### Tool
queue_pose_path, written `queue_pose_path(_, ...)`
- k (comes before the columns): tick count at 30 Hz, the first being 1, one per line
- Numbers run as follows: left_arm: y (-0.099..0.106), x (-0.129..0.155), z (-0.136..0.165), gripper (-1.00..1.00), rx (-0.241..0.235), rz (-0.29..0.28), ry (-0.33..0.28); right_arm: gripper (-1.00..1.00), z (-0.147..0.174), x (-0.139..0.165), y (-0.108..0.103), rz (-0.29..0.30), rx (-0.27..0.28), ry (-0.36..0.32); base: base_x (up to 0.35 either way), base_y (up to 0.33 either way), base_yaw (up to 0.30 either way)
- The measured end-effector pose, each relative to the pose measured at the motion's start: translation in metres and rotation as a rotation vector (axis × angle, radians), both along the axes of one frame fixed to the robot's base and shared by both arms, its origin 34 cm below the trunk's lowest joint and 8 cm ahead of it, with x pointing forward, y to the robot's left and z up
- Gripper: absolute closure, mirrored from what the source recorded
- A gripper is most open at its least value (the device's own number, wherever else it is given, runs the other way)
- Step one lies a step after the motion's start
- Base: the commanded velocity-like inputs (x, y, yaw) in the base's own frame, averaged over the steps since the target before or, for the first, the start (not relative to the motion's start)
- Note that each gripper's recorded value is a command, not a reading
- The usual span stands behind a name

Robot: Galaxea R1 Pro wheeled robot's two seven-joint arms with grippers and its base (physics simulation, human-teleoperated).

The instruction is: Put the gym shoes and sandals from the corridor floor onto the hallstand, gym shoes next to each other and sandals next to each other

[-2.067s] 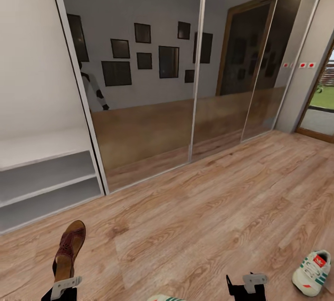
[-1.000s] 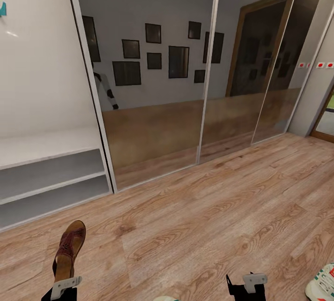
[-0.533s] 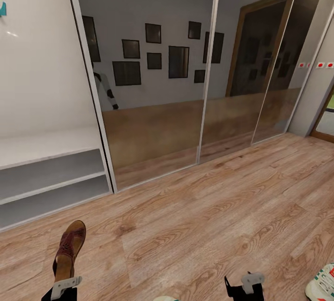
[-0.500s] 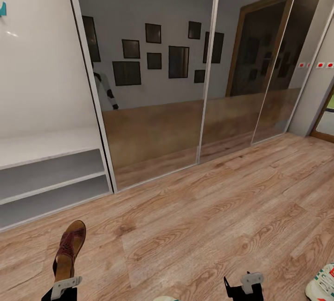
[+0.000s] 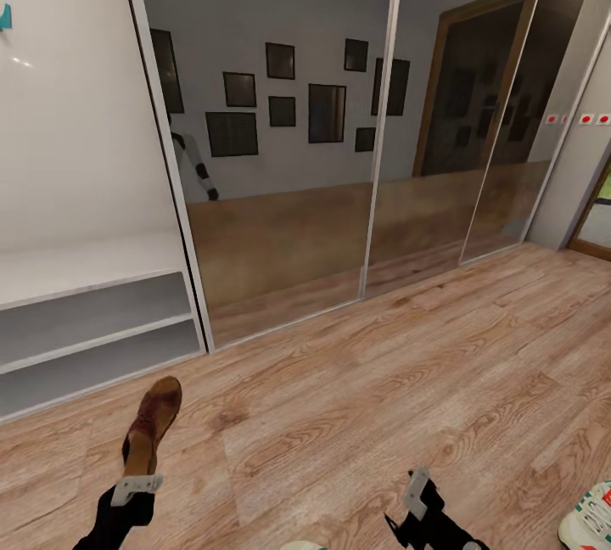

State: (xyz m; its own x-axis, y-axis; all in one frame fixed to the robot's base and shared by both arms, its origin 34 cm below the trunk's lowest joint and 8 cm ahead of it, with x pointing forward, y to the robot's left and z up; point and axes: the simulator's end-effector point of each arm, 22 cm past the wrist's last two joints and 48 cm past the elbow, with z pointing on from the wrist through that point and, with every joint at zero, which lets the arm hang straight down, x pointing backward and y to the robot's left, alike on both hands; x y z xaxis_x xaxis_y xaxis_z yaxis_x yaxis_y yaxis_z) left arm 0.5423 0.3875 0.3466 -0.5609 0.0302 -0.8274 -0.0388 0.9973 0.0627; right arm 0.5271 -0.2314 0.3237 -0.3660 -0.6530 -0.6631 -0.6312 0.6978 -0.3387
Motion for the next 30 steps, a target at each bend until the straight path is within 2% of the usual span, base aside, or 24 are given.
queue_pose_path(1, -0.012, 0.012, 0.004, 1.0, -0.012, -0.057, 0.014, -1.0, -0.004, -0.005, -0.007, 0.021, -0.011, 0.042, 0.0, 0.0, 0.0)
queue_pose_path(3, -0.024, 0.031, 0.01, 1.0, -0.037, -0.108, 0.046, -1.0, -0.007, -0.01, -0.014, 0.034, -0.019, 0.076, 0.0, 0.0, 0.0)
queue_pose_path(5, -0.038, 0.057, 0.022, 1.0, -0.072, -0.159, 0.078, -1.0, -0.009, -0.012, -0.017, 0.038, -0.022, 0.092, 0.0, 0.0, 0.0)
queue_pose_path(6, -0.039, 0.063, 0.027, 1.0, -0.084, -0.16, 0.078, -1.0, -0.009, -0.012, -0.018, 0.039, -0.022, 0.094, 0.0, 0.0, 0.0)
queue_pose_path(9, -0.056, 0.083, 0.042, 1.0, -0.122, -0.227, 0.091, -1.0, -0.009, -0.013, -0.019, 0.04, -0.022, 0.097, 0.0, 0.0, 0.0)
queue_pose_path(16, -0.066, 0.085, 0.045, 1.0, -0.135, -0.268, 0.1, -1.0, -0.009, -0.013, -0.02, 0.039, -0.025, 0.1, 0.0, 0.0, 0.0)
queue_pose_path(22, -0.075, 0.084, 0.04, 1.0, -0.121, -0.308, 0.113, -1.0, -0.015, -0.015, -0.021, 0.034, -0.029, 0.103, 0.0, 0.0, 0.0)
queue_pose_path(27, -0.08, 0.091, 0.037, 1.0, -0.118, -0.329, 0.102, -1.0, -0.028, -0.019, -0.022, 0.03, -0.031, 0.107, 0.0, 0.0, 0.0)
queue_pose_path(30, -0.09, 0.102, 0.044, 1.0, -0.138, -0.362, 0.08, -1.0, -0.035, -0.022, -0.023, 0.028, -0.031, 0.109, 0.0, 0.0, 0.0)
